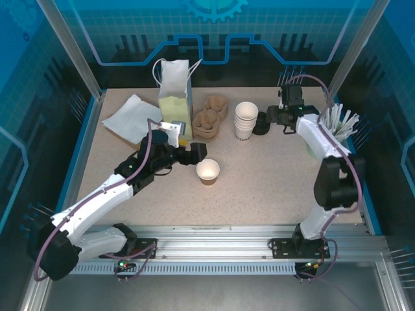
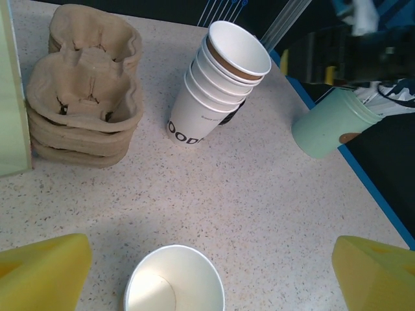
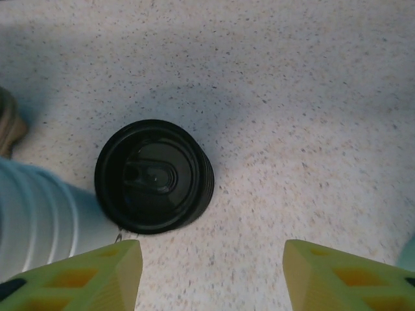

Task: Pack the takeout coffee

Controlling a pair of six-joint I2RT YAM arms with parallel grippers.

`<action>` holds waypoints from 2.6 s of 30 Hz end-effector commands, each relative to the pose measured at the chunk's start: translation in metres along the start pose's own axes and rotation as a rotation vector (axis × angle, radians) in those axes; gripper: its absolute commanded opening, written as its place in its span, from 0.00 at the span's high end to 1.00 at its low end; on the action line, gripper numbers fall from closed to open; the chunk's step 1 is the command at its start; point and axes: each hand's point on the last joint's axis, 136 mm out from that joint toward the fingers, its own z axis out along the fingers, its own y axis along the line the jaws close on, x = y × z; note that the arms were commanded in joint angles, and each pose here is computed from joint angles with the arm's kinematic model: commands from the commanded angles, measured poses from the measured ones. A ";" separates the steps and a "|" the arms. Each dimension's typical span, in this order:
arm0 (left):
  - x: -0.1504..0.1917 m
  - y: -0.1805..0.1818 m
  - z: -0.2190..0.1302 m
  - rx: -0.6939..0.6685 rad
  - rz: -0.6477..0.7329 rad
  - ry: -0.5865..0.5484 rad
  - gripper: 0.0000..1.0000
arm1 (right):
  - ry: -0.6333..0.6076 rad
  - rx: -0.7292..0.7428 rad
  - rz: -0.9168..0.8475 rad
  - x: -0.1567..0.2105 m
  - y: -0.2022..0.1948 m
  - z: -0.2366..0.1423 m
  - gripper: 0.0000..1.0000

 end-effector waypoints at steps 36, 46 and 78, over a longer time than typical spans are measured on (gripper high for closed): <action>0.000 -0.003 0.006 0.007 0.013 -0.002 0.03 | 0.216 -0.017 -0.057 0.013 0.005 0.103 0.81; 0.002 -0.002 0.007 0.006 0.010 0.004 0.03 | 0.192 -0.017 -0.065 0.004 0.004 0.086 0.85; -0.058 -0.043 -0.019 0.242 -0.256 -0.212 0.01 | -0.291 -0.871 0.236 -0.050 0.110 -0.190 0.87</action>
